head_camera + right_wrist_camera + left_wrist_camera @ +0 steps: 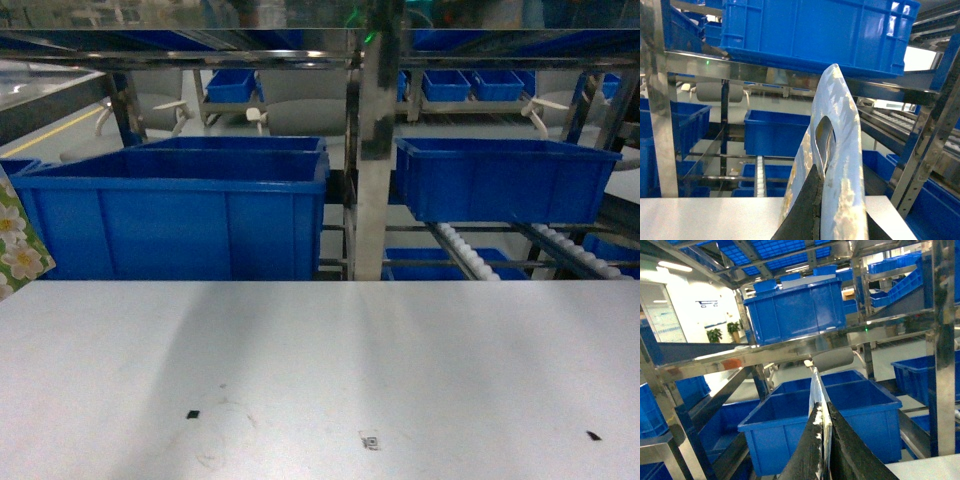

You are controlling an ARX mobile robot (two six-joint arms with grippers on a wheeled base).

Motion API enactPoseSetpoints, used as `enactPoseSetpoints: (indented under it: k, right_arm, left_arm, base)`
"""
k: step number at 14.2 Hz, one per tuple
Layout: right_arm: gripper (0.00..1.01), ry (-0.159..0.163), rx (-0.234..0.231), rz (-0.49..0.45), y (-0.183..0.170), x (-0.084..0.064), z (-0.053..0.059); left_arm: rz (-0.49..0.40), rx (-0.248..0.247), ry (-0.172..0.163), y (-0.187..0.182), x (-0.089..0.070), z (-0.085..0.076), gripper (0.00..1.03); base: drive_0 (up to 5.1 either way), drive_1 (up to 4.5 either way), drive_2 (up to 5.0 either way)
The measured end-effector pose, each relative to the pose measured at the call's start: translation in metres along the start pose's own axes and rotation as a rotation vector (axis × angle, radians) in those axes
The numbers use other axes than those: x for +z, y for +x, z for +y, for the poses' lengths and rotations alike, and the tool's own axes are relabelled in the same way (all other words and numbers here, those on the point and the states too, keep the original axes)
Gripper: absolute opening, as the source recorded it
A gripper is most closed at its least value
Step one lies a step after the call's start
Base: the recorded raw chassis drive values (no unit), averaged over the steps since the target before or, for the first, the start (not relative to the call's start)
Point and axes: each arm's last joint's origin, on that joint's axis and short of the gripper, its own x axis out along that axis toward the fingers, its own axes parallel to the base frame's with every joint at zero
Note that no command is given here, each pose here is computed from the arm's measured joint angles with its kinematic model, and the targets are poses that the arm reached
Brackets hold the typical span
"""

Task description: Move flower gift bag to table near conveyor

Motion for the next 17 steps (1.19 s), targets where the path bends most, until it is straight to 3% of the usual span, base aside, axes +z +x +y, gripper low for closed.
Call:
enactPoseSetpoints:
  k: [3, 17]
  right_arm:
    - [0.02, -0.001, 0.008, 0.003, 0.0004, -0.0004, 0.0004]
    - [0.02, -0.002, 0.004, 0.008, 0.0005, -0.0009, 0.0003]
  left_arm:
    - [0.001, 0.016, 0.0, 0.0002, 0.0, 0.0011, 0.02]
    - [0.003, 0.003, 0.002, 0.0002, -0.0004, 0.0, 0.02]
  base:
    - [0.0, 0.0, 0.0]
    - [0.0, 0.0, 0.0]
